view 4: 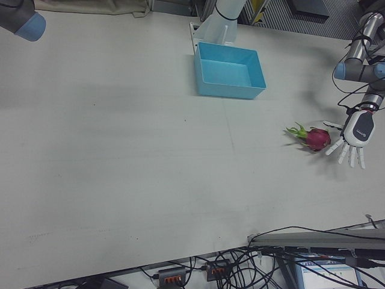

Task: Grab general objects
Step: 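Close the left hand fingers around the dragon fruit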

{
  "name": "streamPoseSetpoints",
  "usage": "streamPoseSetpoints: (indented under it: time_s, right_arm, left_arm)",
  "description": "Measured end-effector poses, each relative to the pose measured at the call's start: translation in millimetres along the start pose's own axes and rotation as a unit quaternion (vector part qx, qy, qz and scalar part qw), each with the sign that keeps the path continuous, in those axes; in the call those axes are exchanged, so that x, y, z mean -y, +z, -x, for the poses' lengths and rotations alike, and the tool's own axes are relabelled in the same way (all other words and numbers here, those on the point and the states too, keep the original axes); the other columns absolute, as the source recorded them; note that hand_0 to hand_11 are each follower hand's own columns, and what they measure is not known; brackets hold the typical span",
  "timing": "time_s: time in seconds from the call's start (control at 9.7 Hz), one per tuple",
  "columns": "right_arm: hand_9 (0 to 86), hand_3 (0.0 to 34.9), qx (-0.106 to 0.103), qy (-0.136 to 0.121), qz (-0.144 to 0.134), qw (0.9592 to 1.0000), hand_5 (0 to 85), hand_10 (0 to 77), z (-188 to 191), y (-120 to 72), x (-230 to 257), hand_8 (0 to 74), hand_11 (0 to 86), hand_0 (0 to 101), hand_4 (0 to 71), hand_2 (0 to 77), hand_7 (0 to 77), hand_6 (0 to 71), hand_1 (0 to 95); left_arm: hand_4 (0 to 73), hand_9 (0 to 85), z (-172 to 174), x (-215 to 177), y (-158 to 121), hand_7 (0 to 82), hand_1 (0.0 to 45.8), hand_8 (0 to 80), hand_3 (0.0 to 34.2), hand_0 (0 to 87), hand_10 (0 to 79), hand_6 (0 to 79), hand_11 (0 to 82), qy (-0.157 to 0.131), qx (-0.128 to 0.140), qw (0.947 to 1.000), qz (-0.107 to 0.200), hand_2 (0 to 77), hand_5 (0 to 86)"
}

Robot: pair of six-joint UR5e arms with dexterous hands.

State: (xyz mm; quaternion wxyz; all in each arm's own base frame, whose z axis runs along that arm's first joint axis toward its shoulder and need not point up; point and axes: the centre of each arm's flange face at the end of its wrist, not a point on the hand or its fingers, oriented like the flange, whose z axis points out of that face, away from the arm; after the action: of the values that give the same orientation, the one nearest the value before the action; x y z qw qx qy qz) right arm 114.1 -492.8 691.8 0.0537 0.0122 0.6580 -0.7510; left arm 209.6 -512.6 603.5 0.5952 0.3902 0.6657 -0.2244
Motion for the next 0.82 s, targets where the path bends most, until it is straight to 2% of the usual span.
streamPoseSetpoints:
  time_s: [0.31, 0.41, 0.52, 0.72, 0.82]
  right_arm:
    - [0.5, 0.0, 0.000, 0.000, 0.000, 1.0000, 0.5, 0.0, 0, 0.0, 0, 0.0, 0.5, 0, 0.0, 1.6, 0.0, 0.0, 5.4]
    - [0.5, 0.0, 0.000, 0.000, 0.000, 1.0000, 0.5, 0.0, 0, 0.0, 0, 0.0, 0.5, 0, 0.0, 1.6, 0.0, 0.0, 5.4]
    - [0.5, 0.0, 0.000, 0.000, 0.000, 1.0000, 0.5, 0.0, 0, 0.0, 0, 0.0, 0.5, 0, 0.0, 1.6, 0.0, 0.0, 5.4]
    - [0.5, 0.0, 0.000, 0.000, 0.000, 1.0000, 0.5, 0.0, 0, 0.0, 0, 0.0, 0.5, 0, 0.0, 1.6, 0.0, 0.0, 5.4]
    - [0.5, 0.0, 0.001, 0.000, 0.000, 1.0000, 0.5, 0.0, 0, 0.0, 0, 0.0, 0.5, 0, 0.0, 1.6, 0.0, 0.0, 5.4]
  left_arm:
    - [0.0, 1.1, 14, -2, 2, 4.4, 0.0, 1.6, 30.6, 51.7, 1.1, 1.1, 1.1, 0.000, 0.000, 1.0000, -0.006, 1.1, 8.7]
    - [0.0, 1.1, 16, -2, 2, 4.4, 0.0, 1.6, 29.4, 51.0, 1.1, 1.1, 1.1, -0.001, 0.001, 1.0000, -0.008, 1.1, 15.8]
    - [3.3, 1.1, 18, -2, 2, 4.4, 0.0, 1.6, 27.2, 50.8, 1.1, 1.1, 1.1, -0.001, 0.001, 1.0000, -0.008, 1.1, 18.5]
    - [17.4, 1.1, 17, -3, 4, 4.4, 0.0, 1.6, 20.6, 50.4, 1.1, 1.1, 1.1, -0.002, 0.000, 1.0000, -0.008, 1.1, 26.2]
    - [17.4, 1.1, 16, -5, 5, 4.4, 0.0, 1.6, 20.6, 50.4, 1.1, 1.1, 1.1, -0.005, 0.000, 1.0000, -0.006, 1.1, 26.2]
